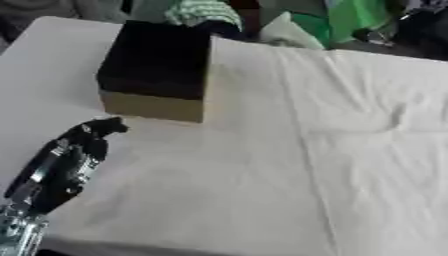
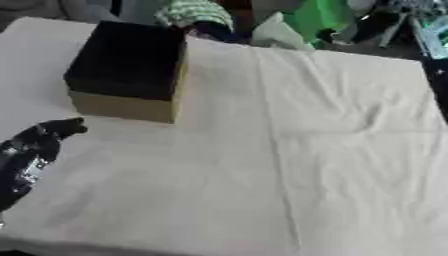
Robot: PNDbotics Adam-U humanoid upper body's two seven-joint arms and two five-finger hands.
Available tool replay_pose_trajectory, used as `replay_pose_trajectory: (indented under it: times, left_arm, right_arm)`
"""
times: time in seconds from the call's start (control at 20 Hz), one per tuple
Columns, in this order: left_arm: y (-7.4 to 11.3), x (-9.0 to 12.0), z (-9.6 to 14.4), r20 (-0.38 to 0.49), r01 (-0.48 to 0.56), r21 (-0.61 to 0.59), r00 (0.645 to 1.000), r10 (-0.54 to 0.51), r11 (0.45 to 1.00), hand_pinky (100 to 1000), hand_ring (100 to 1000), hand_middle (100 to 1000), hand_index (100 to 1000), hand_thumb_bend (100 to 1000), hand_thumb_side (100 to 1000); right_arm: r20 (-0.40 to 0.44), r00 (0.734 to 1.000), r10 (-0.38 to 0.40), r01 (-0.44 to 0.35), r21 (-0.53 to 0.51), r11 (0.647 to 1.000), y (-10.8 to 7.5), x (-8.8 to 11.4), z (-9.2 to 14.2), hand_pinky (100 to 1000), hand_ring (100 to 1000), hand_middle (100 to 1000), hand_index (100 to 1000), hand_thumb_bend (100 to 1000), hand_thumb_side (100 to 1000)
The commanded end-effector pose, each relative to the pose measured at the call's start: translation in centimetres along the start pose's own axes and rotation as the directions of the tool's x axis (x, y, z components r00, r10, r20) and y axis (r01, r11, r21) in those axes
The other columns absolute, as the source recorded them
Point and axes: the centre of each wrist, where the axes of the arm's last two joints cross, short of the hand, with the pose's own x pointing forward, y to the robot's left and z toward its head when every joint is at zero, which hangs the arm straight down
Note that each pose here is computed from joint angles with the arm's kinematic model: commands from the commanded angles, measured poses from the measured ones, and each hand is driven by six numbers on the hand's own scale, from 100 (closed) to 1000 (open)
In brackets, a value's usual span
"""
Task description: Pick up objects on the table and place them in the box.
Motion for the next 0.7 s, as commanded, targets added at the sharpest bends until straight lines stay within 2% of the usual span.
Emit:
replay_pose_trajectory:
  times: [0.05,0.4,0.7]
  left_arm:
    - [0.1,0.7,-0.7,0.030,0.021,-0.055,0.999,-0.019,0.998,1000,952,734,838,100,657]
    - [-0.8,1.3,-2.3,0.081,0.018,-0.151,0.997,-0.006,0.988,1000,951,734,837,100,652]
    - [-1.5,1.7,-3.5,0.116,0.011,-0.216,0.993,0.014,0.976,1000,952,734,836,100,655]
  right_arm:
    - [0.193,0.972,0.132,-0.167,0.178,0.970,-1.4,0.8,-1.2,818,724,442,580,364,100]
    - [0.234,0.966,0.110,-0.153,0.173,0.973,-0.7,1.8,-4.3,817,720,444,587,361,100]
    - [0.329,0.941,0.079,-0.149,0.194,0.970,1.5,4.0,-8.6,815,715,451,600,357,100]
